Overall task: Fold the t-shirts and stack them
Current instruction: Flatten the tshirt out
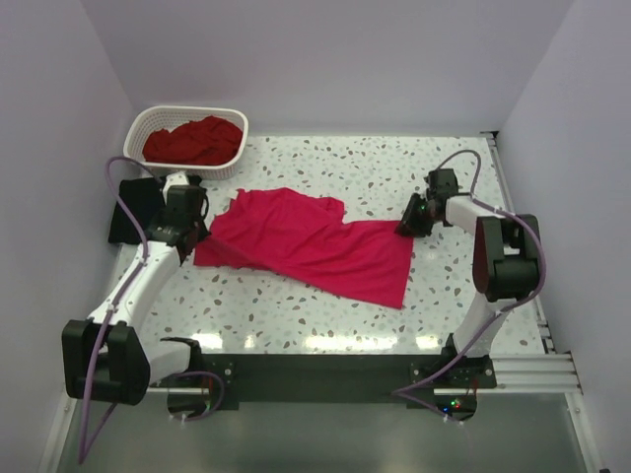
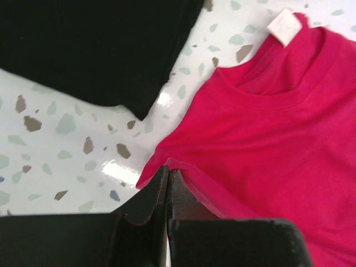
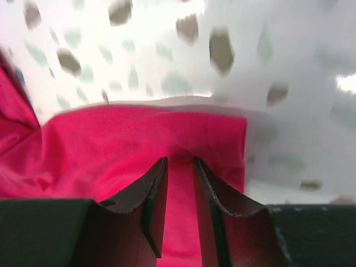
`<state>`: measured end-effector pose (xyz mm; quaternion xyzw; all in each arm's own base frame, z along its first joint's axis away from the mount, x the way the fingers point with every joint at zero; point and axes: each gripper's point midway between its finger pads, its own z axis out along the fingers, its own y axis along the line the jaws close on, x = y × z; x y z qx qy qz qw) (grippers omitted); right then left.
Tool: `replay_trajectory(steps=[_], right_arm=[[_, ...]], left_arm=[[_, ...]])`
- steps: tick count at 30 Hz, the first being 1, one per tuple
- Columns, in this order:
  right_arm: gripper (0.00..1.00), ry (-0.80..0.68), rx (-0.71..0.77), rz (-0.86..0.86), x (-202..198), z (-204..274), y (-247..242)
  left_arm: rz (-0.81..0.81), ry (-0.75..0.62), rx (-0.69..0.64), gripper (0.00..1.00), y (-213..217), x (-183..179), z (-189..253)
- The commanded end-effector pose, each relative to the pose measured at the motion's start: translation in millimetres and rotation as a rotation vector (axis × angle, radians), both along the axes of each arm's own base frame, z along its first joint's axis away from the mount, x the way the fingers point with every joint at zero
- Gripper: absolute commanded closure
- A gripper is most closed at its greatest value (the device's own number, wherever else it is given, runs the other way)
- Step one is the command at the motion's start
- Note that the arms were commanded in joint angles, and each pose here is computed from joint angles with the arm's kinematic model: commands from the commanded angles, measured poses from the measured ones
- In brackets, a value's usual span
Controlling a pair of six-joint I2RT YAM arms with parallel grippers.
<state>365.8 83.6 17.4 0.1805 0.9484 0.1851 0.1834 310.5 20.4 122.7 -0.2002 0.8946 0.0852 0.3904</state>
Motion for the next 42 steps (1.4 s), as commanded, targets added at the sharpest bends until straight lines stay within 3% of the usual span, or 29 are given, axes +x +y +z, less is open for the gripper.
replay_trajectory(steps=[1,3,5,7,16,21,33,42], right_arm=[[0.68,-0.052,-0.187,-0.026,45.3,-4.4,-35.0],[0.61,-0.088,-0.205,-0.012,56.1,20.7,-36.0],[0.49,-0.112,-0.241,0.051,46.9,45.2,-28.8],[0.46,-0.081,-0.336,0.149,22.9,51.5,-16.9],[0.45,0.012,-0.433,0.286,-106.7,46.1,-1.1],[0.45,0.064,-0.411,0.267,-145.1,35.2,2.3],[0.52,0.077,-0.296,0.044,-147.8,9.1,14.5],[0.56,0.122,-0.309,0.011,-155.3,-4.7,14.8]], left_arm=[[-0.079,-0.103,-0.060,1.00,-16.5,31.0,27.1],[-0.125,-0.086,-0.104,1.00,-27.6,29.8,19.2],[-0.144,-0.074,-0.123,1.00,-32.5,26.0,11.0],[-0.156,-0.063,-0.135,1.00,-34.9,22.7,6.5],[-0.162,-0.064,-0.110,1.00,-31.6,16.9,4.3],[-0.163,-0.083,-0.109,1.00,-31.0,16.5,9.6],[-0.167,-0.104,-0.108,1.00,-31.2,14.2,15.4],[-0.169,-0.119,-0.109,1.00,-31.2,14.4,19.6]])
